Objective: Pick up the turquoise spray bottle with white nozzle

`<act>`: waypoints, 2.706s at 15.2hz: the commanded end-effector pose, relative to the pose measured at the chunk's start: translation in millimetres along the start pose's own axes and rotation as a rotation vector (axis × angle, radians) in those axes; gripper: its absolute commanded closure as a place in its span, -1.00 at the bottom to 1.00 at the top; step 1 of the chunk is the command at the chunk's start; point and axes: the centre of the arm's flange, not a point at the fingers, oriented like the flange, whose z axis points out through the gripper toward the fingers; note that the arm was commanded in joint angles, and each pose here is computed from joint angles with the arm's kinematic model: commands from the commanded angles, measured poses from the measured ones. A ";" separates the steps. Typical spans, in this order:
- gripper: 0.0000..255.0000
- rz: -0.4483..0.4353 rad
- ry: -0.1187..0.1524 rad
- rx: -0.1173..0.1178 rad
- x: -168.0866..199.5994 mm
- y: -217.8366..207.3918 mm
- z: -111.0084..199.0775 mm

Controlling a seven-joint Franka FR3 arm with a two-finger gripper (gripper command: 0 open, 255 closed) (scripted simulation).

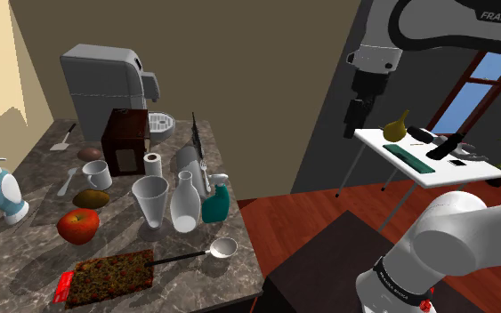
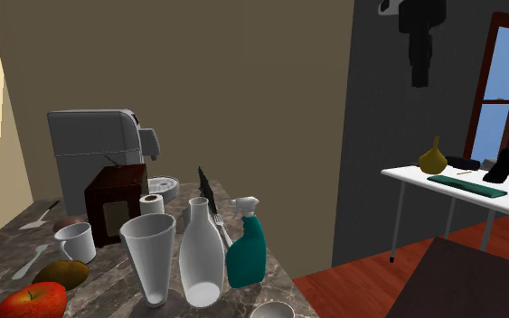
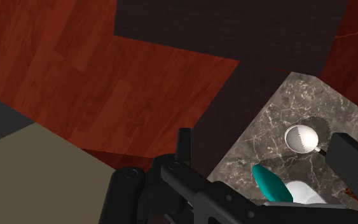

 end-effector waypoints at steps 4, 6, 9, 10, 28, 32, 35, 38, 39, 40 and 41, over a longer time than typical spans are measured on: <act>-1.00 -0.073 -0.027 -0.024 40.1 -8.5 16.0; -1.00 -0.122 -0.046 -0.040 66.1 -15.6 27.4; -1.00 -0.196 -0.073 -0.063 104.1 -28.3 45.6; -1.00 -0.220 -0.082 -0.071 116.5 -33.0 52.0; -1.00 -0.660 -0.247 -0.214 301.5 -154.4 192.3; -1.00 -0.758 -0.284 -0.246 331.2 -188.4 229.8; -1.00 -0.831 -0.311 -0.270 350.3 -214.8 259.3; -1.00 -0.905 -0.339 -0.293 366.6 -241.8 289.9; -1.00 -0.929 -0.348 -0.301 371.4 -250.9 300.4; -1.00 -0.953 -0.357 -0.309 375.8 -260.1 310.9; -1.00 -0.976 -0.365 -0.317 379.7 -268.5 320.8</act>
